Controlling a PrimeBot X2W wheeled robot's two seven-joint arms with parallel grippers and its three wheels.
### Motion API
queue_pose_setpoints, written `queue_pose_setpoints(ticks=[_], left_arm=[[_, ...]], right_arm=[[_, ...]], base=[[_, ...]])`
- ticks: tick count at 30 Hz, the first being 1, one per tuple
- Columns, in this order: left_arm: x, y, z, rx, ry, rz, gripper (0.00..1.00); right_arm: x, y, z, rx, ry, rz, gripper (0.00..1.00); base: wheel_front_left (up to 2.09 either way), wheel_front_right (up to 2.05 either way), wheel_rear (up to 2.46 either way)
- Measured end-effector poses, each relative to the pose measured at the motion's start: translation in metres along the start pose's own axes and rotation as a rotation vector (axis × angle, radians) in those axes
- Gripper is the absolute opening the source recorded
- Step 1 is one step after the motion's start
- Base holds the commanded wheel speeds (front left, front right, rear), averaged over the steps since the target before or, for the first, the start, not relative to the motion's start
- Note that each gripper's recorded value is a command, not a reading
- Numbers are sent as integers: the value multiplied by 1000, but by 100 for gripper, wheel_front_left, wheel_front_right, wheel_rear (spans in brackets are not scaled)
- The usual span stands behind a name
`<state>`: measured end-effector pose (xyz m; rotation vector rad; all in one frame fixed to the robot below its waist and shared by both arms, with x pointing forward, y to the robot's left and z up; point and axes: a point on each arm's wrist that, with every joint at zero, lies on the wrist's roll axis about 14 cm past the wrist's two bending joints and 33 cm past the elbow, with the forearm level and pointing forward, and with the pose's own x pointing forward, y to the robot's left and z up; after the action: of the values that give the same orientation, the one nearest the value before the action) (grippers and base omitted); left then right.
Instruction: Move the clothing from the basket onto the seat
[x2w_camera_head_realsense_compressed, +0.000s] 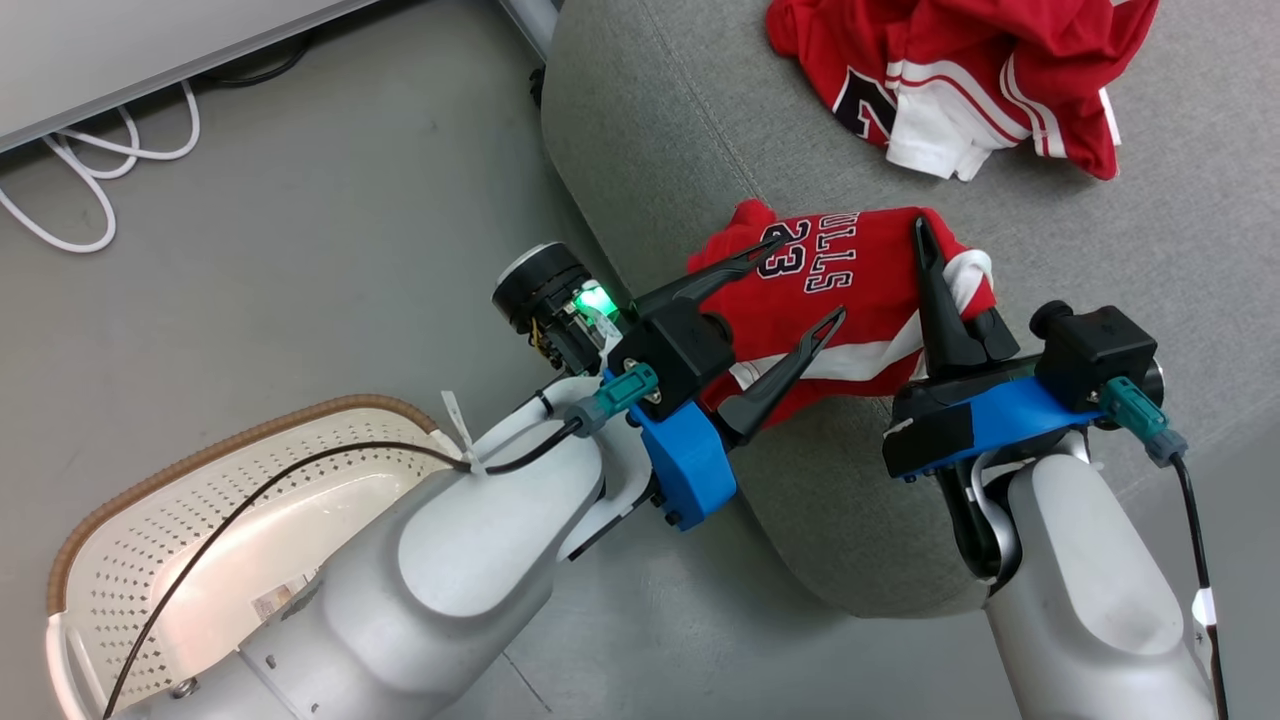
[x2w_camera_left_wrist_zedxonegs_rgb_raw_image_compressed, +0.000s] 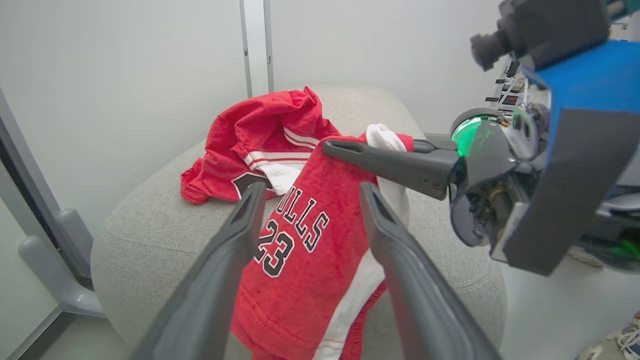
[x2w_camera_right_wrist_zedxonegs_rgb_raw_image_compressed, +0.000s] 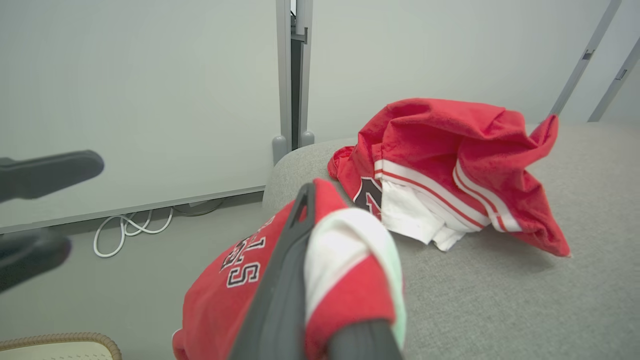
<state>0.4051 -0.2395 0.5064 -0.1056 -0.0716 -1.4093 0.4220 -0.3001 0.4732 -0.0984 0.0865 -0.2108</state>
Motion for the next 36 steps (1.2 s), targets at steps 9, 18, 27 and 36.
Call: queue_pose_setpoints(ticks=[9, 18, 27, 36], left_arm=[[-2, 2, -2, -3, 3, 9, 100], [-11, 28, -15, -21, -3, 62, 100], [-19, 62, -46, -51, 4, 104, 100], [-27, 86, -89, -97, 13, 129, 100]], right_arm=[[5, 3, 11, -8, -38, 9, 0], [50, -6, 99, -119, -291, 6, 0], [87, -59, 199, -267, -561, -107, 0], [104, -128, 210, -426, -572, -291, 0]], base=[[0, 0, 0], [0, 0, 0], [0, 0, 0], [0, 0, 0]])
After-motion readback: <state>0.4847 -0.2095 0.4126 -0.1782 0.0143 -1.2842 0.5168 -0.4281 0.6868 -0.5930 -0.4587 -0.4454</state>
